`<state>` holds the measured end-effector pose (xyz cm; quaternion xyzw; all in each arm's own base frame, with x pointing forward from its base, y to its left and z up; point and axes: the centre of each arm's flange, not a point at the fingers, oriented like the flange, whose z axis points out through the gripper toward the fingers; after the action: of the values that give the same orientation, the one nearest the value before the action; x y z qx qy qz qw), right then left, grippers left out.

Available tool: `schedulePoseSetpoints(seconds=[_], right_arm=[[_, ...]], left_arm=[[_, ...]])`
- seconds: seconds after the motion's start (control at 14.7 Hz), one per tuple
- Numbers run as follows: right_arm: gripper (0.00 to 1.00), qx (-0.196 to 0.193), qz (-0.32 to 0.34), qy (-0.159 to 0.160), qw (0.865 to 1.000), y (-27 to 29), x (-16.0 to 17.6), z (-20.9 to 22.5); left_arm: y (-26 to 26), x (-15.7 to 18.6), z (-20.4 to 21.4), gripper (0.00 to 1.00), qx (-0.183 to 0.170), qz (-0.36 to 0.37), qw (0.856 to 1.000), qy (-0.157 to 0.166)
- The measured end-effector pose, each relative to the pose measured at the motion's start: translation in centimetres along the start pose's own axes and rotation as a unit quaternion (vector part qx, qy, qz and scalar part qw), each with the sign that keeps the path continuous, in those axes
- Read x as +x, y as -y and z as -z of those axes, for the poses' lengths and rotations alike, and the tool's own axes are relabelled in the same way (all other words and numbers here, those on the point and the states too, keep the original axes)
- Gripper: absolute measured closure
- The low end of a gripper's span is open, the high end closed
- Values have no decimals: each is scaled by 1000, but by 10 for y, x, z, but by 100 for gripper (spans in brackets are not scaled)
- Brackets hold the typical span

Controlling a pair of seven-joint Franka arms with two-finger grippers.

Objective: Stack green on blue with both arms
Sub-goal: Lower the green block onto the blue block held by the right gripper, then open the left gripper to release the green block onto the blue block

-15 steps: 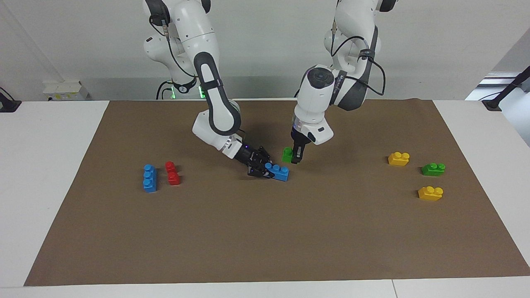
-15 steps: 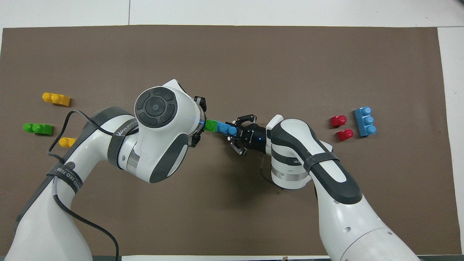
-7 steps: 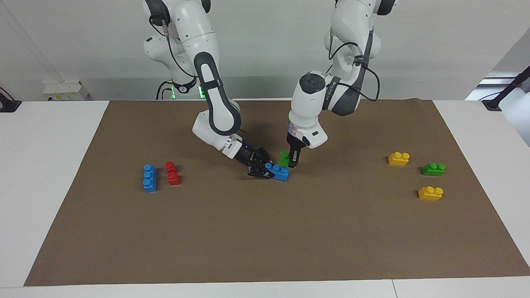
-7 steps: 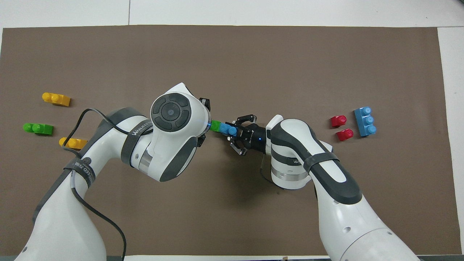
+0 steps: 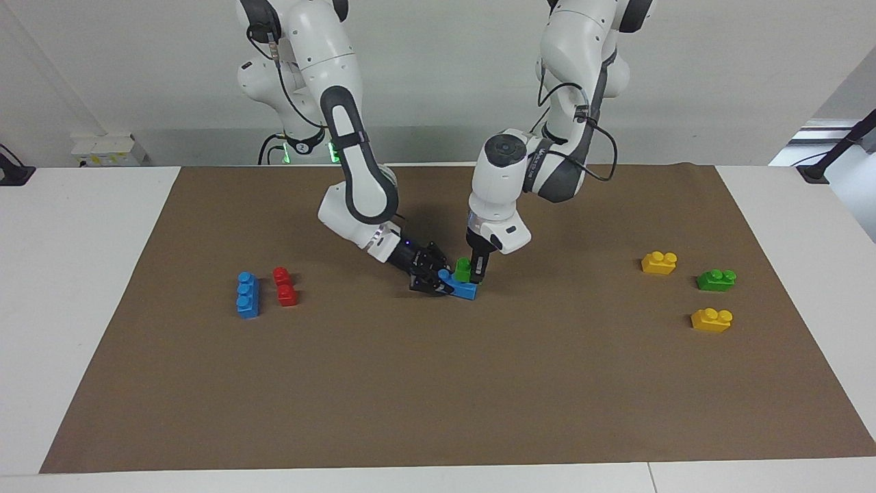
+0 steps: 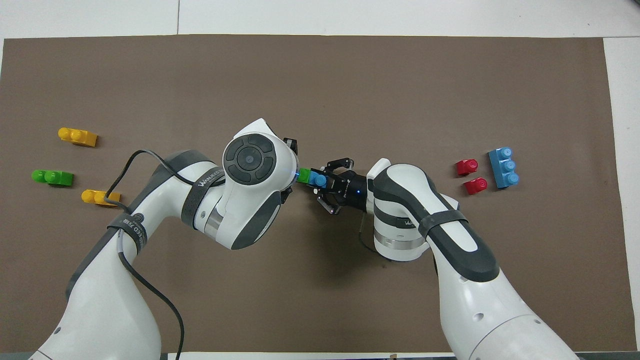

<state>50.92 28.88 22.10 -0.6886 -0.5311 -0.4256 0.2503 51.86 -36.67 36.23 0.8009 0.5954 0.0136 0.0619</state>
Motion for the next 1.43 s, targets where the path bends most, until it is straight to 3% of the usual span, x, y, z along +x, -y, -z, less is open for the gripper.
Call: schedulePoseSetpoints(seconds=[1.23,1.29,1.43], right_arm=[[65,0,-5,-1,1000,2,0,-1],[60,-1,-10,-2,1000,2,0,-1],[38,1,-18,-1,1000,4,0,-2]], left_arm=[[2,-12,-20,66,-10,-13,1000,-21],[2,-12,-21,66,-9,-11,1000,-22],[2,-7,-29,50,-3,-5,1000,-25]])
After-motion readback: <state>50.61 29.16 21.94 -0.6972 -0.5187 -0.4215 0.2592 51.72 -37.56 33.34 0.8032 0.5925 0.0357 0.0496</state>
